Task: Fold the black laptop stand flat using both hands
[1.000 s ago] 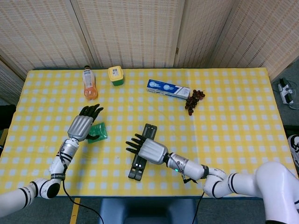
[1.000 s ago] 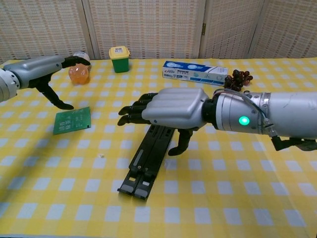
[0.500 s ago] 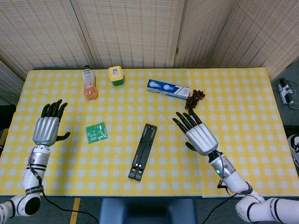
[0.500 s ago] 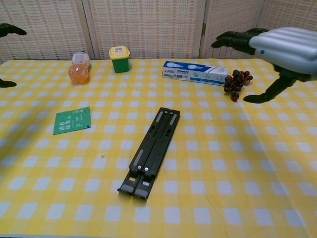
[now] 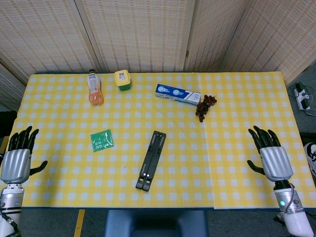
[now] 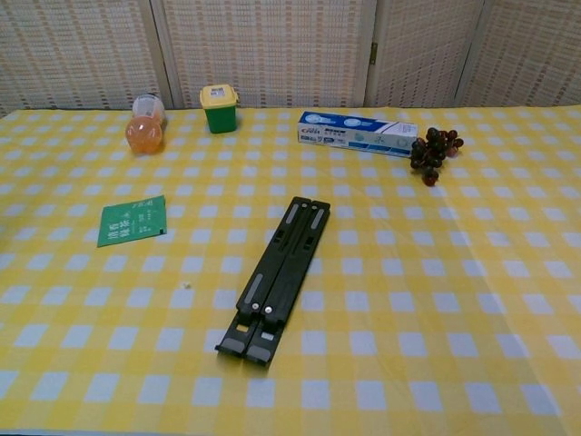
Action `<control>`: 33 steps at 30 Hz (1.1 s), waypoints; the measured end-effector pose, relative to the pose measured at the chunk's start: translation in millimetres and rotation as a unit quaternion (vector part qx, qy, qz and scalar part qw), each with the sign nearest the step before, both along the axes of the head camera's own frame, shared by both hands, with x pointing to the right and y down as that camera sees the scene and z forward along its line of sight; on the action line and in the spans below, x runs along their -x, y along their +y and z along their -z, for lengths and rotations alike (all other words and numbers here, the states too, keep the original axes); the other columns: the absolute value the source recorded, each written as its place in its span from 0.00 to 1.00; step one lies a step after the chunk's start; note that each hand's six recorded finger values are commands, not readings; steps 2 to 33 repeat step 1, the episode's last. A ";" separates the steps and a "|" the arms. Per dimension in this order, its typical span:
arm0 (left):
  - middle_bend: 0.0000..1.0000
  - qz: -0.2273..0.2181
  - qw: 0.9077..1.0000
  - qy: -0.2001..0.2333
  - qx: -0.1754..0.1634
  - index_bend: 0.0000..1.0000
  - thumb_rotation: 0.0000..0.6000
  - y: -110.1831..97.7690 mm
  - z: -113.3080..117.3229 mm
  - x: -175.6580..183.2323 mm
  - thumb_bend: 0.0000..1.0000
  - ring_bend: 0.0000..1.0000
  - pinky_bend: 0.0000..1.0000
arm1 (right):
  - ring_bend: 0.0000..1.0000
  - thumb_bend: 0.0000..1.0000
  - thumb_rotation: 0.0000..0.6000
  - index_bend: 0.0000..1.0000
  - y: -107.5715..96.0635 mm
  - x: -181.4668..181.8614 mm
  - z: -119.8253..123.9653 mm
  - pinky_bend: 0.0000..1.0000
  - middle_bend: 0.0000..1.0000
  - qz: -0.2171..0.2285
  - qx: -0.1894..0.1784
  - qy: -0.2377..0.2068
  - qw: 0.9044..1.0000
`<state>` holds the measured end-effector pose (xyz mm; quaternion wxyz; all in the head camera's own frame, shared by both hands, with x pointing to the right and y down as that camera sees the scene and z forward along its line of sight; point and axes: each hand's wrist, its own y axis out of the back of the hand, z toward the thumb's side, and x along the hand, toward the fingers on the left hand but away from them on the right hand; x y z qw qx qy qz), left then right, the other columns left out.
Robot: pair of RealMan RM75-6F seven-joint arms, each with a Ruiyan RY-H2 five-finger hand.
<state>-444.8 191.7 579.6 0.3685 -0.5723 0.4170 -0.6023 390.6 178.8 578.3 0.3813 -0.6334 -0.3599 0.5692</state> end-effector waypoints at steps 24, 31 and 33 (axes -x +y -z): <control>0.00 0.002 1.000 0.000 -0.003 0.06 1.00 4.6 2.8 1.0 0.23 0.00 0.00 | 0.08 0.27 1.00 0.00 5.8 -9.1 2.9 0.07 0.07 -0.013 0.001 0.003 1.000; 0.00 0.002 1.000 0.000 -0.003 0.06 1.00 4.6 2.8 1.0 0.23 0.00 0.00 | 0.08 0.27 1.00 0.00 5.8 -9.1 2.9 0.07 0.07 -0.013 0.001 0.003 1.000; 0.00 0.002 1.000 0.000 -0.003 0.06 1.00 4.6 2.8 1.0 0.23 0.00 0.00 | 0.08 0.27 1.00 0.00 5.8 -9.1 2.9 0.07 0.07 -0.013 0.001 0.003 1.000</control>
